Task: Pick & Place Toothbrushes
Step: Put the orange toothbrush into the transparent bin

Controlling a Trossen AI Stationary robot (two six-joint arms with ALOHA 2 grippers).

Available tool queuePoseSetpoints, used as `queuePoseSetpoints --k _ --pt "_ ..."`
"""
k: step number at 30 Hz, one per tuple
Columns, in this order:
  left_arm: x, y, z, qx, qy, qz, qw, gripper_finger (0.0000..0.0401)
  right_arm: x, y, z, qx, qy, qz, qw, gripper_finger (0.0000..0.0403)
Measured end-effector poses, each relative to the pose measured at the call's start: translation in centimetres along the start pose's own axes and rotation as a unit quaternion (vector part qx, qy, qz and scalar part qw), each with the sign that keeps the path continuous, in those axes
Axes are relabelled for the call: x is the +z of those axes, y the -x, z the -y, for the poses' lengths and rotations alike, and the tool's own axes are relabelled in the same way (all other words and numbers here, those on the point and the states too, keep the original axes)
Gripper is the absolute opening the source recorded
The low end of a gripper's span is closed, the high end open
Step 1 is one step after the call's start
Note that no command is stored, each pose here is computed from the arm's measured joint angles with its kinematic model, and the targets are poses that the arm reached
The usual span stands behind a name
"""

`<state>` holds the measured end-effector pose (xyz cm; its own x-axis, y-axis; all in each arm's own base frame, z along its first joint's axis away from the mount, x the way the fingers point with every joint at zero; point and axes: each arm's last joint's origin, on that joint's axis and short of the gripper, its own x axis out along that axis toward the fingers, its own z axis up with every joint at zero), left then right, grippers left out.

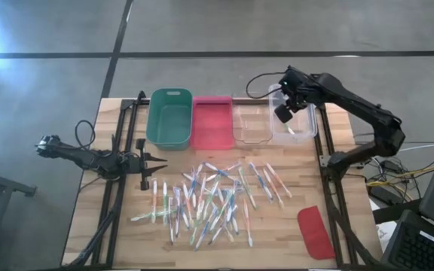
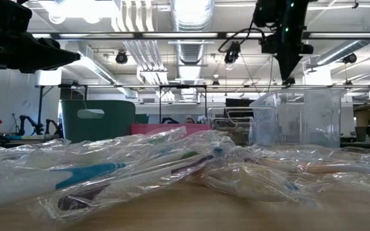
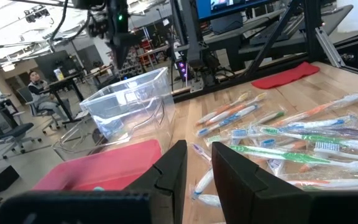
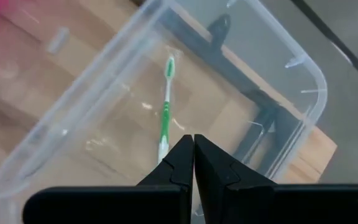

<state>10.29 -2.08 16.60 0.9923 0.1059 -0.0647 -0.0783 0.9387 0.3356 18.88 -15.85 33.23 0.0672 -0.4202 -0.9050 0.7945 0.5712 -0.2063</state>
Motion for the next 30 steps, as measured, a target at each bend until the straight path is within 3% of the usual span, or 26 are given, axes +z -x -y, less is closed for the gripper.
queuePoseSetpoints --k 16,30 --pt "0.0 0.0 0.0 0.000 0.000 0.000 1.000 0.0081 -2.5 4.4 -5.7 0.093 0.027 0.083 0.992 0.0008" --pt "0.0 0.0 0.0 0.000 0.000 0.000 1.000 0.0081 -4.2 3.7 -12.1 0.115 0.079 0.049 0.989 0.0008"
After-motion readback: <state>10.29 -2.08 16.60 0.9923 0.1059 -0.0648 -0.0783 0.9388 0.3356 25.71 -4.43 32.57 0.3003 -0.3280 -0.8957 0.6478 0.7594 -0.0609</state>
